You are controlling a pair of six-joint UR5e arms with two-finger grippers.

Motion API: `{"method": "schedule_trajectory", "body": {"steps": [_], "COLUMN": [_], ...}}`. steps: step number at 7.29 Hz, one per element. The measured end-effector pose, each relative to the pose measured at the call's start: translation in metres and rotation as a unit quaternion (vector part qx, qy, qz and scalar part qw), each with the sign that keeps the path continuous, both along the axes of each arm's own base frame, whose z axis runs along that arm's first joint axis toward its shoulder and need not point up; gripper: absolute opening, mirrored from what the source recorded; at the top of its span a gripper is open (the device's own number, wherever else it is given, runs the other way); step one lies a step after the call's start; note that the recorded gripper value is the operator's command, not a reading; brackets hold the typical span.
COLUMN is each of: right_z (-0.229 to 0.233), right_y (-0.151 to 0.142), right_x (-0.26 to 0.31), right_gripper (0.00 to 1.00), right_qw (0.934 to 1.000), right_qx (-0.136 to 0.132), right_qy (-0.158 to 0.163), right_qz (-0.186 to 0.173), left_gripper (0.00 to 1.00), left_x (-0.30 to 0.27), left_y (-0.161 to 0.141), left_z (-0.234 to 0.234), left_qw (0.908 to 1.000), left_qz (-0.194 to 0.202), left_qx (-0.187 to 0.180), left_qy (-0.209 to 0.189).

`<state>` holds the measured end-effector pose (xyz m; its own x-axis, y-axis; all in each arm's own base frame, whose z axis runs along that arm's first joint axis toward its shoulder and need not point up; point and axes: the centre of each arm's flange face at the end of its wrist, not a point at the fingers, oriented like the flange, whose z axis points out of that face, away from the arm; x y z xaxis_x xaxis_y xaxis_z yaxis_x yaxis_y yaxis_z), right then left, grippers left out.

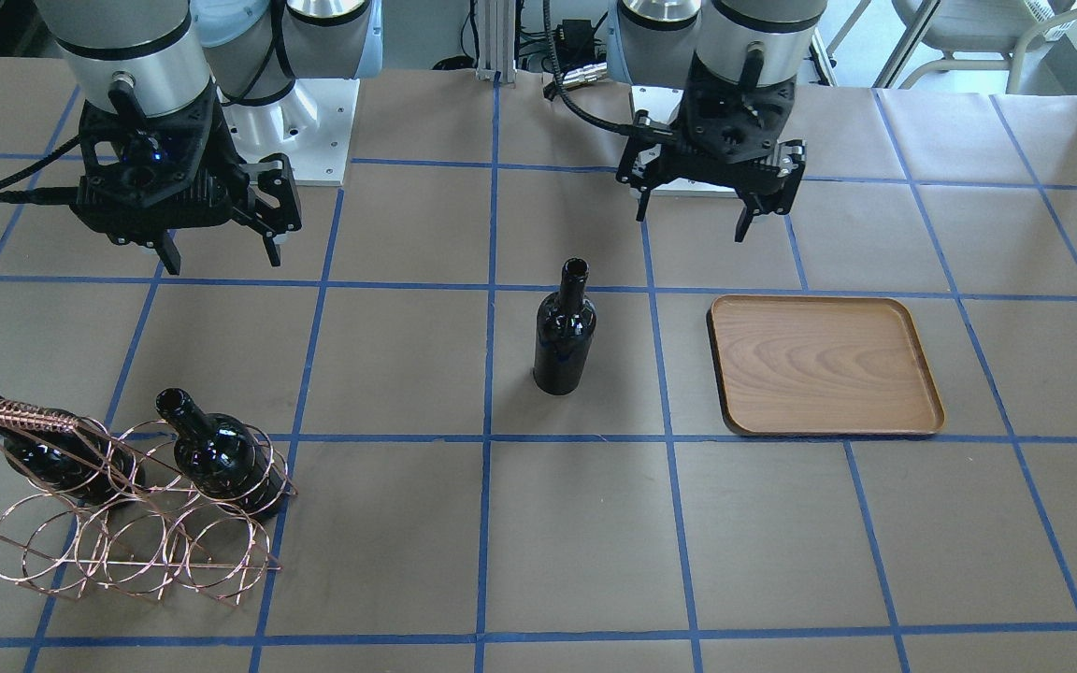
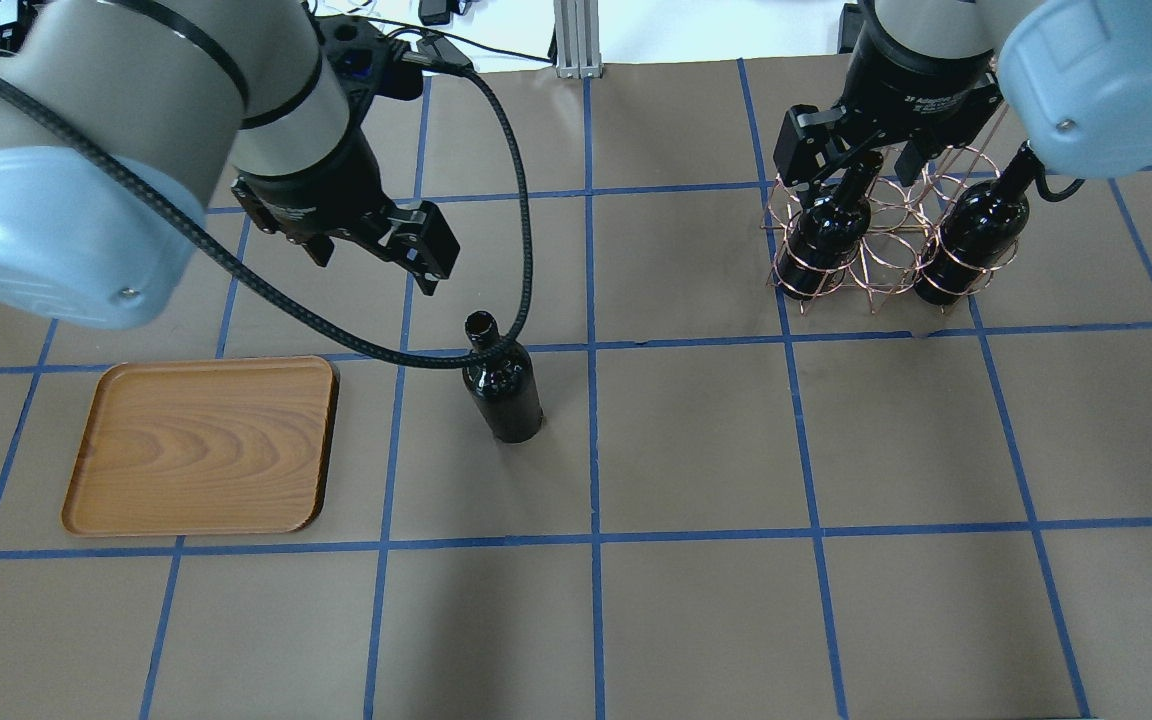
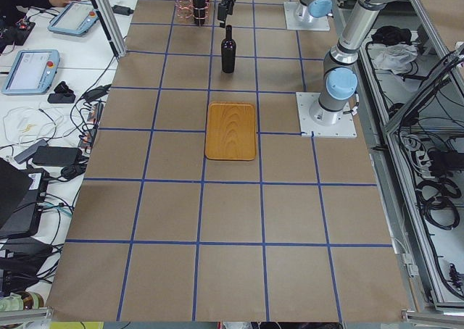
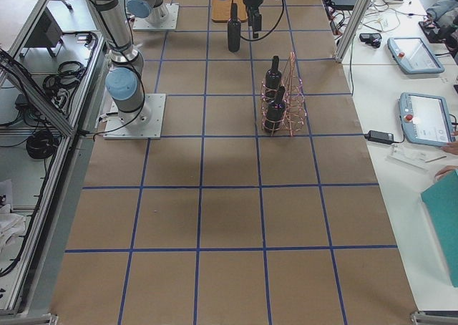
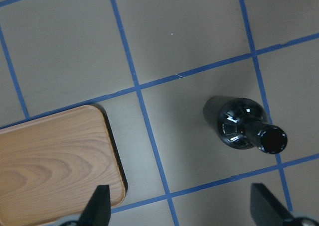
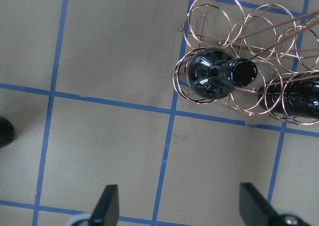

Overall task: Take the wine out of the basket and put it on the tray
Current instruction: 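Move the left gripper over the standing bottle while the right gripper returns to the rack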

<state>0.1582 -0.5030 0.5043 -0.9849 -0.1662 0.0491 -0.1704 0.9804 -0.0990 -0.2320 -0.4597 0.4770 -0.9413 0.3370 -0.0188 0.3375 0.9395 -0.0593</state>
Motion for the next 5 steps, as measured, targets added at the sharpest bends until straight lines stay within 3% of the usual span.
{"method": "schedule_trajectory", "body": {"steps": [5], "right_z": [0.032], "right_y": [0.024], "right_x": [-0.001], "right_gripper": [1.00], "right_qw": [0.9994], "right_qx": [-0.033], "right_qy": [-0.009], "right_qz": [0.004], "left_gripper": [1.00], "left_x": [-0.048], "left_y": [-0.007], "left_z": [-0.071], "left_qw": [0.9977], "left_qz": [-0.047], "left_qx": [0.037], "left_qy": [0.030]}}
